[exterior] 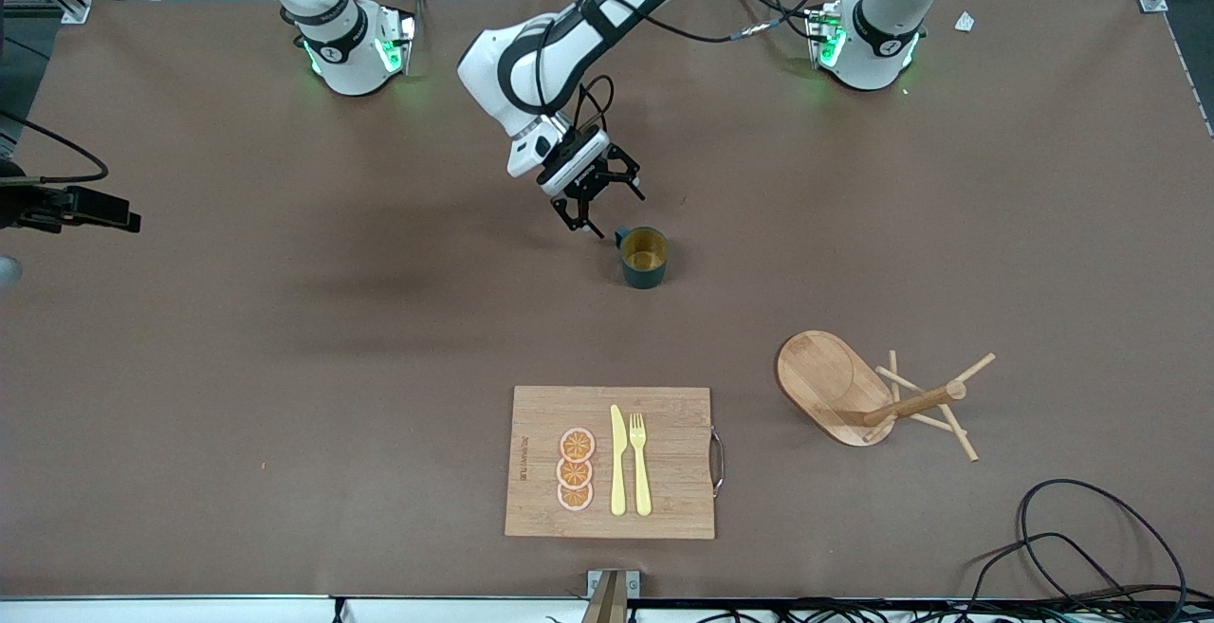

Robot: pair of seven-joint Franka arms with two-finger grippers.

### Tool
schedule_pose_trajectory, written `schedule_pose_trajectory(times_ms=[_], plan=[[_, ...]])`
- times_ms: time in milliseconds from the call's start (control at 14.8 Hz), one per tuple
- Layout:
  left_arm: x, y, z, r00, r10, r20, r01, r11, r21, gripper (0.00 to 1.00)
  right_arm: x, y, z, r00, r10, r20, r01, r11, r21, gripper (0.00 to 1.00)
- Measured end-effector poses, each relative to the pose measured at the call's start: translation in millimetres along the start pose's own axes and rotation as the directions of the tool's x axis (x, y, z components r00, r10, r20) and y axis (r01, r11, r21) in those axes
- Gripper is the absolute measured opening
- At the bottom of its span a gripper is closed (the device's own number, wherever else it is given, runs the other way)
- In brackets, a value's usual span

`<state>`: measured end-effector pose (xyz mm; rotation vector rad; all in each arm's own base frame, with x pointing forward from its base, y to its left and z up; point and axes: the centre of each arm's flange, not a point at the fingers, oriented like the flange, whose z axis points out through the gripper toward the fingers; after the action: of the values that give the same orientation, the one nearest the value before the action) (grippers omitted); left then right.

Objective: Pass cup and hang on rack
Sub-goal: 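Lower the left gripper onto the mug rim while the right gripper retracts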

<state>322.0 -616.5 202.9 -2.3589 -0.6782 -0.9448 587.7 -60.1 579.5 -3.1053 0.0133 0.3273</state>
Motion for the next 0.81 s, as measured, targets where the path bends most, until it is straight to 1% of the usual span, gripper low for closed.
schedule_pose_trajectory(times_ms=[135, 270, 406, 541, 676, 744, 811], plan=[[-20, 8, 16, 1.000, -0.016, -0.023, 0.016, 1.000, -0.004, 1.00, -2, -3, 1, 1.000, -0.005, 0.013, 0.005, 1.000, 0.001, 1.00], [-41, 12, 30, 0.999, -0.024, -0.047, 0.024, 1.000, -0.009, 1.00, -5, -5, -1, 1.000, -0.009, 0.011, 0.009, 1.000, 0.003, 1.00], [-51, 15, 37, 0.998, -0.027, -0.058, 0.026, 1.000, -0.015, 1.00, -12, -6, -5, 1.000, -0.012, 0.004, 0.012, 1.000, 0.003, 1.00], [-53, 17, 39, 0.998, -0.028, -0.056, 0.027, 0.999, -0.021, 1.00, -23, -8, -11, 1.000, -0.014, -0.020, 0.015, 1.000, 0.004, 1.00], [-53, 18, 40, 0.998, -0.028, -0.056, 0.027, 0.999, -0.023, 0.98, -37, -10, -15, 0.999, -0.019, -0.048, 0.019, 1.000, 0.004, 1.00], [-53, 18, 41, 0.998, -0.029, -0.057, 0.027, 0.999, -0.022, 0.90, -46, -12, -17, 0.998, -0.021, -0.055, 0.022, 1.000, 0.005, 1.00], [-52, 18, 43, 0.998, -0.029, -0.059, 0.028, 0.999, -0.020, 0.80, -54, -13, -19, 0.998, -0.023, -0.059, 0.024, 1.000, 0.006, 1.00]])
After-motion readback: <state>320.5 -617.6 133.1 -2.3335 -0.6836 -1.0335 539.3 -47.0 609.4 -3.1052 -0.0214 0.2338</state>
